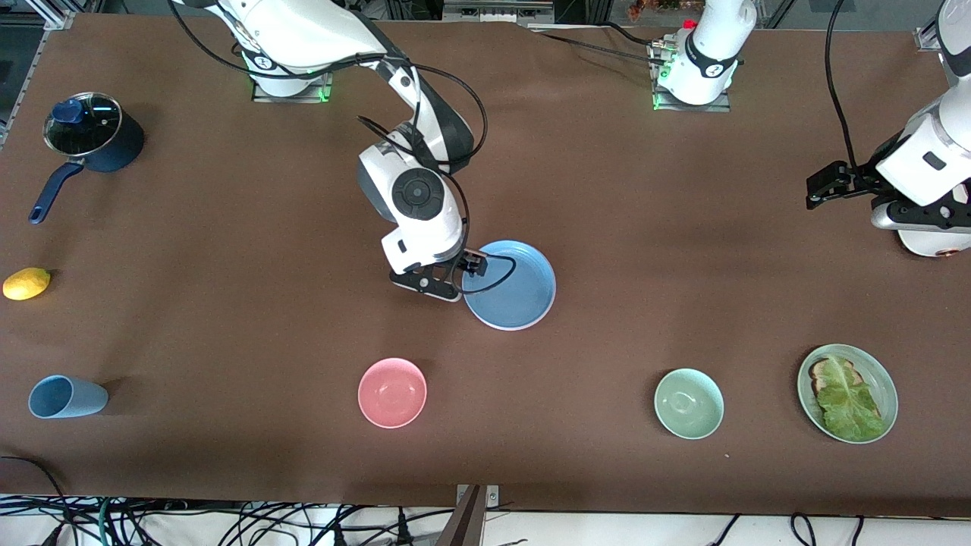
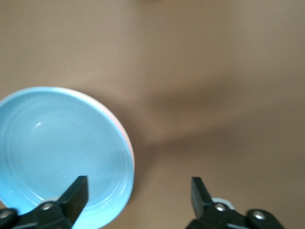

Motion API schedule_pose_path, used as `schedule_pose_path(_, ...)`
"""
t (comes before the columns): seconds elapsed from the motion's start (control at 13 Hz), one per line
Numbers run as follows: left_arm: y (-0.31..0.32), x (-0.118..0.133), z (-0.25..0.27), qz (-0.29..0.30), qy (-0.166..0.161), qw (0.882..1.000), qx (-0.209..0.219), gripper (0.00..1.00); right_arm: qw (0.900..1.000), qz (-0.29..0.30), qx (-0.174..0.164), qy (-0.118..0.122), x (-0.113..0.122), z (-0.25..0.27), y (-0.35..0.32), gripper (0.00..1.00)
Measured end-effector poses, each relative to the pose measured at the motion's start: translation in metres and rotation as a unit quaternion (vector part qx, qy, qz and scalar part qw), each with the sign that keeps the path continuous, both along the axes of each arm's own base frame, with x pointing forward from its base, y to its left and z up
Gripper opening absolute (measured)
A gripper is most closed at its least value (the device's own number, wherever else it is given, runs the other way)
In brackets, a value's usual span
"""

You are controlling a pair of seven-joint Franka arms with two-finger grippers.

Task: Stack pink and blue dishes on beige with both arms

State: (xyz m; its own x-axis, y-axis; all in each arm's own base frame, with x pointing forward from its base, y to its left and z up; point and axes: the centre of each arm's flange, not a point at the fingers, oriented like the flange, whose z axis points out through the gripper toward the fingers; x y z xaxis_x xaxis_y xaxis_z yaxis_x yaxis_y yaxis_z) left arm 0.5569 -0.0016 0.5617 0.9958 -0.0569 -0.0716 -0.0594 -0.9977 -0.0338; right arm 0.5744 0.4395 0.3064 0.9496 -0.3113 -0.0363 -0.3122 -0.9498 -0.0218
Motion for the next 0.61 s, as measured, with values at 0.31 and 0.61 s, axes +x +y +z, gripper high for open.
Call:
schedule_pose_path(0.31, 0.000, 0.000, 0.000, 0.000, 0.000, 1.000, 0.000, 1.00, 0.999, 0.032, -0.014, 0.006, 0.041, 0.068, -0.082, 1.00)
schedule_pose_path(0.61, 0.000, 0.000, 0.000, 0.000, 0.000, 1.000, 0.000, 1.00, 0.994, 0.104, -0.038, 0.012, 0.080, 0.122, -0.183, 1.00)
